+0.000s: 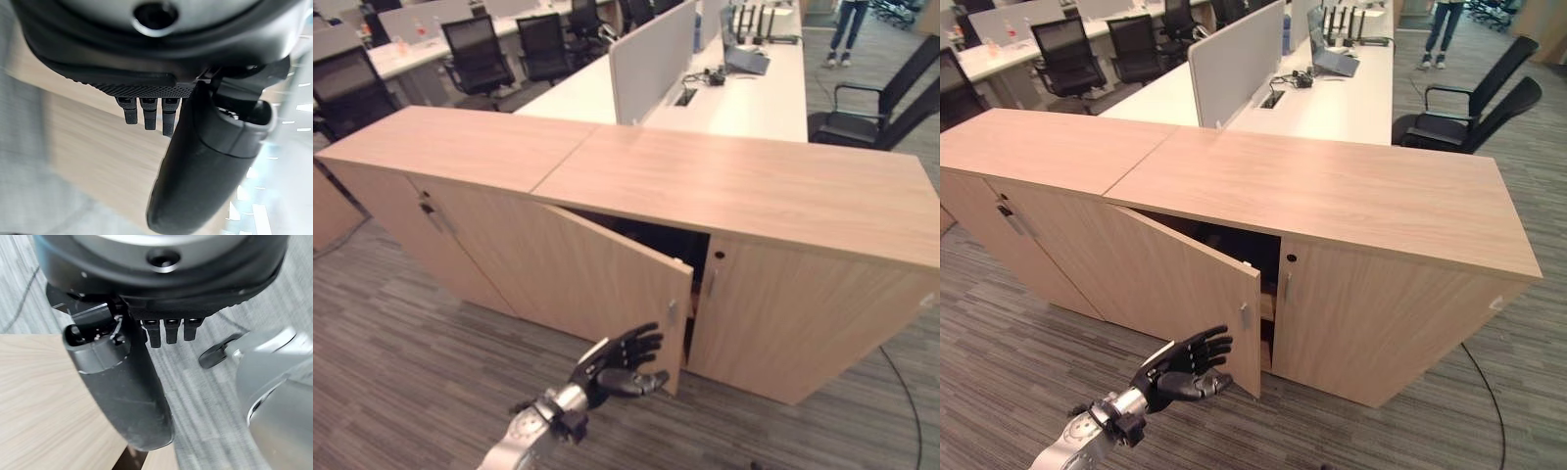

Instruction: Put the empty folder in the office cabinet

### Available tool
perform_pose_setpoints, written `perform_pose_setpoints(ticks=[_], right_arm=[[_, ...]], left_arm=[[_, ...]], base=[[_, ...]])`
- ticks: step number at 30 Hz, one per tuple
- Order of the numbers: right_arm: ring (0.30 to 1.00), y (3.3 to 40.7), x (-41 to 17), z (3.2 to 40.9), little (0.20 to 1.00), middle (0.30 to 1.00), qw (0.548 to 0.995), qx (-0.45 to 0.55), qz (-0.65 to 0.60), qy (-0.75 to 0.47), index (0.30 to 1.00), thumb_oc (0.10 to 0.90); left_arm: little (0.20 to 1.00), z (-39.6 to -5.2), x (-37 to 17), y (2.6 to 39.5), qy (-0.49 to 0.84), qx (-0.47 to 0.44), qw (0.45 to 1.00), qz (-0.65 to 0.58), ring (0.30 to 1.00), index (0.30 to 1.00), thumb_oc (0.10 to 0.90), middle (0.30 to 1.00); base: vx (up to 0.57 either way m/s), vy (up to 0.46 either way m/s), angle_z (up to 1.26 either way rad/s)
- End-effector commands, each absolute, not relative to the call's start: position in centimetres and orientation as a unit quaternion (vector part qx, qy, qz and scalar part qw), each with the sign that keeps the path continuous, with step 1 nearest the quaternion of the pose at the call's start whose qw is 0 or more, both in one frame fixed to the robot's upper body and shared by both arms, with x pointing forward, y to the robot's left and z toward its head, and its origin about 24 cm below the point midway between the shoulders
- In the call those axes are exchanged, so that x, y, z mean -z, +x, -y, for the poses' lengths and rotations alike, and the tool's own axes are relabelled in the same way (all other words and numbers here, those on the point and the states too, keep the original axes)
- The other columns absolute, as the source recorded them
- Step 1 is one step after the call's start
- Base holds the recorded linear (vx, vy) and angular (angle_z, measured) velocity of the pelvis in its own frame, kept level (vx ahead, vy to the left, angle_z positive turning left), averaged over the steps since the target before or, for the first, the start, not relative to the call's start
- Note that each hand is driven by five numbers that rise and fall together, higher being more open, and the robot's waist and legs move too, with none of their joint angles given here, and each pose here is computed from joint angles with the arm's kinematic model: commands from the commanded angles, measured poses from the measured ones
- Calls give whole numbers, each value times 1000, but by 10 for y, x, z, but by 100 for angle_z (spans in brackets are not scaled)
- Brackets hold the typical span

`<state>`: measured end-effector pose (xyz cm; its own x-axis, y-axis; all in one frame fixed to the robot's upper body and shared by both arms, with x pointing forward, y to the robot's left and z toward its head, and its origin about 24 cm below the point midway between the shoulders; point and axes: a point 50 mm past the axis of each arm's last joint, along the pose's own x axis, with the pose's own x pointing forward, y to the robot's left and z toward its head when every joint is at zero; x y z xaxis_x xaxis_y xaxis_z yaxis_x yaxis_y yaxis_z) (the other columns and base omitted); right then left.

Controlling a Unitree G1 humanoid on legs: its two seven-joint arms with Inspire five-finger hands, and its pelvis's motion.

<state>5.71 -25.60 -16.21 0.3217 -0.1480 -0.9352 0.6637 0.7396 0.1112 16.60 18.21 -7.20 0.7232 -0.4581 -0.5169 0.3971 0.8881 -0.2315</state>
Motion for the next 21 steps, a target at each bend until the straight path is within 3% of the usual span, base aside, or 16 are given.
perform_pose_setpoints(ticks=[1,3,6,7,10,21], right_arm=[[900,55,164,251,900,900,772,256,-527,249,900,800],[900,51,166,247,900,900,766,252,-539,244,900,800],[900,44,167,245,900,900,759,253,-550,238,900,800],[900,38,168,243,900,900,753,250,-565,227,900,800],[900,35,170,238,900,900,750,243,-576,216,900,800],[900,45,170,232,900,900,752,265,-552,243,900,800]], left_arm=[[900,-198,74,181,-10,166,948,-270,900,900,800,900],[900,-208,121,154,14,85,919,-386,900,900,800,900],[900,-212,143,130,21,41,890,-453,900,900,800,900],[900,-217,158,102,51,19,852,-521,900,900,800,900],[900,-218,168,70,93,27,810,-579,900,900,800,900],[900,-221,174,22,26,-62,771,-633,900,900,800,900]], base=[[23,75,-33],[28,116,-13],[28,67,7],[48,49,7],[44,60,8],[12,23,-8]])
